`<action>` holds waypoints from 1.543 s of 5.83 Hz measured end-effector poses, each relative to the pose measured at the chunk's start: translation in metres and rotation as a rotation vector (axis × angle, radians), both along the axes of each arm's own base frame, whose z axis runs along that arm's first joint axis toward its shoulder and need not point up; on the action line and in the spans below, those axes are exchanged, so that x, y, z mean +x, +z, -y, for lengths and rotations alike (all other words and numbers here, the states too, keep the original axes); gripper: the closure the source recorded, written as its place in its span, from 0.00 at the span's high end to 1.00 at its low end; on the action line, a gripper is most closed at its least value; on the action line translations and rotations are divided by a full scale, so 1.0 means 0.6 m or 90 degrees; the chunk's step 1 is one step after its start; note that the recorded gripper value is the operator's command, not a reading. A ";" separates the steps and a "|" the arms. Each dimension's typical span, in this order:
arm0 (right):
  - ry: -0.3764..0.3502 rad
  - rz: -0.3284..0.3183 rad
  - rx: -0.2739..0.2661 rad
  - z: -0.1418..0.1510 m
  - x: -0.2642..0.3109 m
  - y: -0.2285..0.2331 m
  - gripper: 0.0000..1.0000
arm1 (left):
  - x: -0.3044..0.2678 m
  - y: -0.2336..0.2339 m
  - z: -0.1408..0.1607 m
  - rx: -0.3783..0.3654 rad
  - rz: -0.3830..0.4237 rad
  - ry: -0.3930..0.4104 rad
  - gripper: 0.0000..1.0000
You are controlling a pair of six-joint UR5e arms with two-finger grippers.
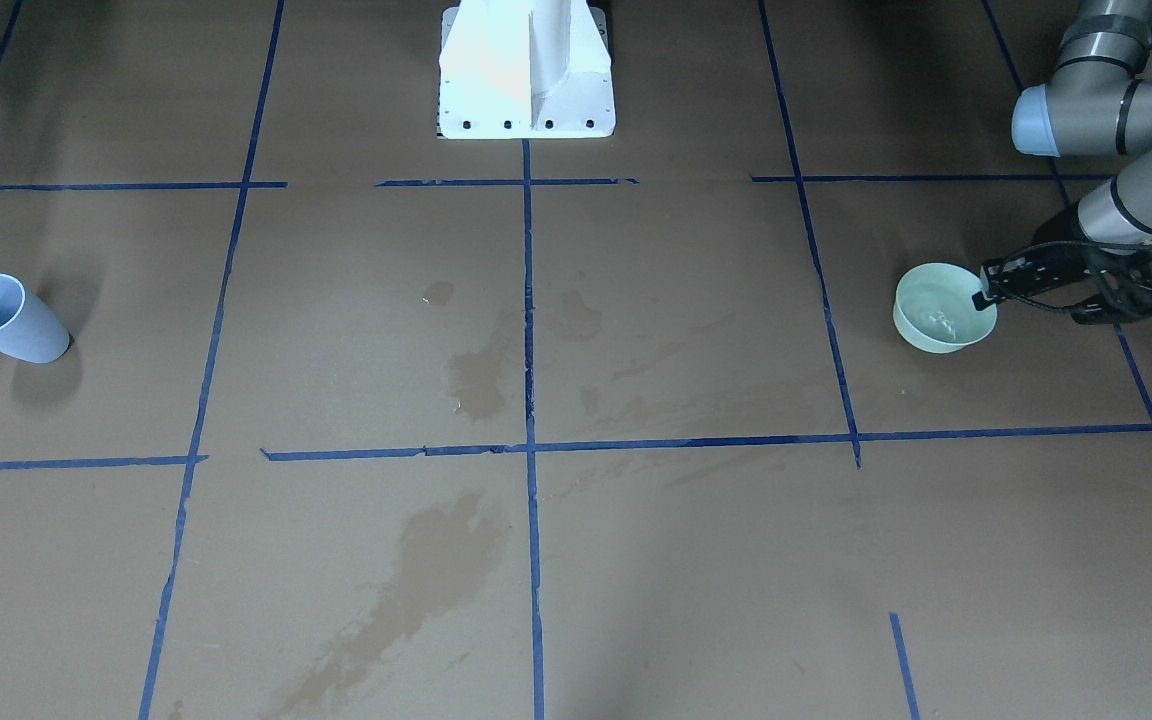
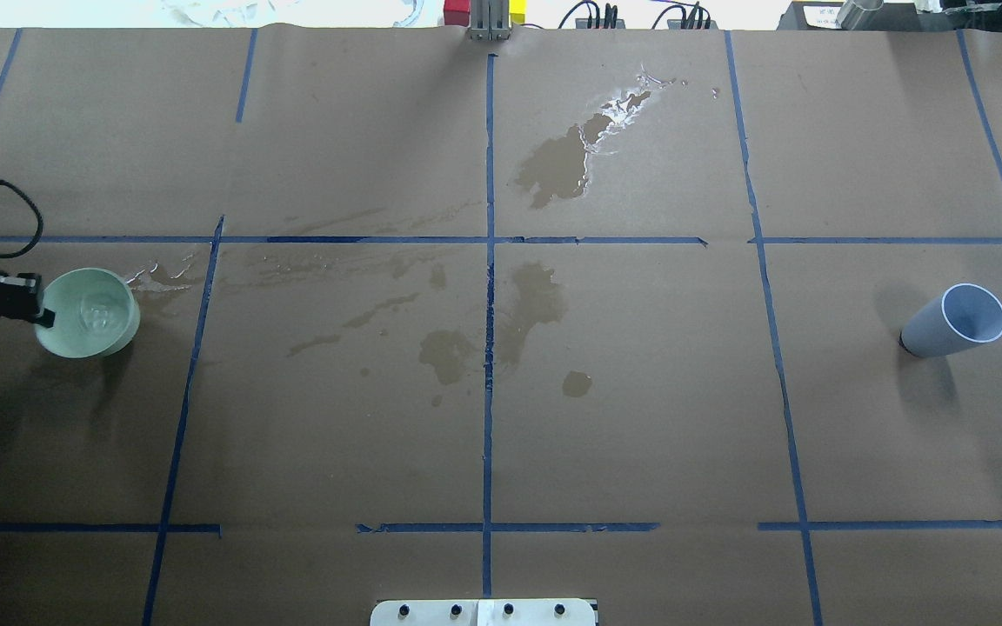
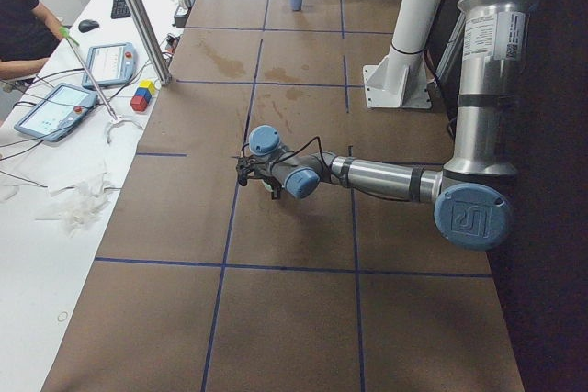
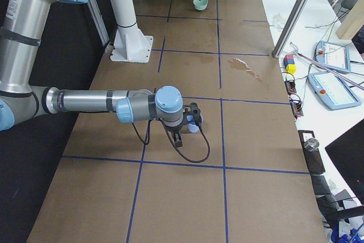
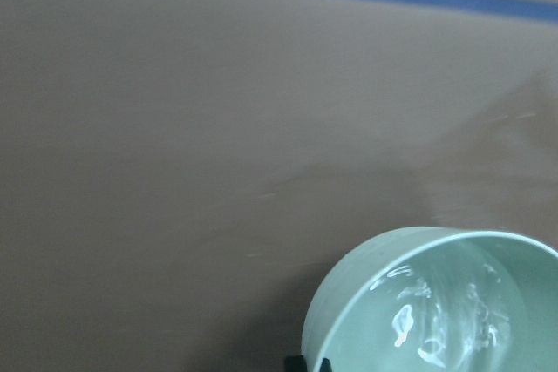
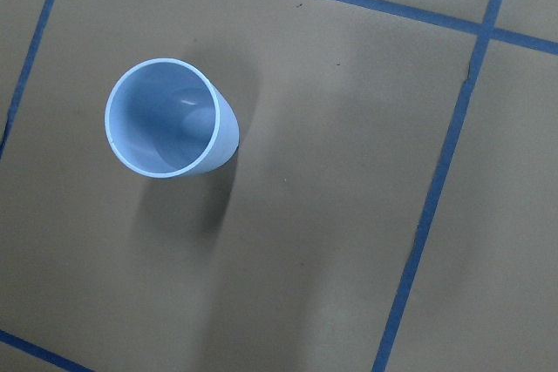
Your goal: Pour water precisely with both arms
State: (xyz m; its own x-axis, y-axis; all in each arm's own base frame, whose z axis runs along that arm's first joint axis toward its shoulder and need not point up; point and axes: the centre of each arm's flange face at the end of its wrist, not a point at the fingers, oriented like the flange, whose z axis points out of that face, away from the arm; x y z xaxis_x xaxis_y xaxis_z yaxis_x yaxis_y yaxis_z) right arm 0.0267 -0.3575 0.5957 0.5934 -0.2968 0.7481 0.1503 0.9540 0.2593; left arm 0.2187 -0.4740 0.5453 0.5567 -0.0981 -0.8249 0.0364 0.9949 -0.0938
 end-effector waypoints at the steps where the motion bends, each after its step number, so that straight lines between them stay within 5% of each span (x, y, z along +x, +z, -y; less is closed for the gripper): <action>1: -0.002 0.002 0.003 0.000 0.000 0.000 1.00 | 0.043 -0.071 0.008 -0.003 -0.026 -0.006 0.00; 5: -0.006 0.003 0.006 -0.005 -0.001 0.002 1.00 | 0.309 -0.335 -0.021 -0.037 -0.099 0.054 0.00; 9: -0.005 -0.001 0.026 -0.018 0.001 0.007 1.00 | 0.535 -0.515 -0.019 0.009 -0.051 0.030 0.00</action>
State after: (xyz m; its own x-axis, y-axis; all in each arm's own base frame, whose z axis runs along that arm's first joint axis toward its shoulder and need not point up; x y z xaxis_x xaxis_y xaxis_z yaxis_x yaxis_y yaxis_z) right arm 0.0273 -0.3468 0.6001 0.5923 -0.3318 0.7342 0.1585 0.9414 0.2977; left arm 0.5399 -0.4627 0.2364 0.4921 -0.0620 -0.8683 -0.0171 0.9966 -0.0809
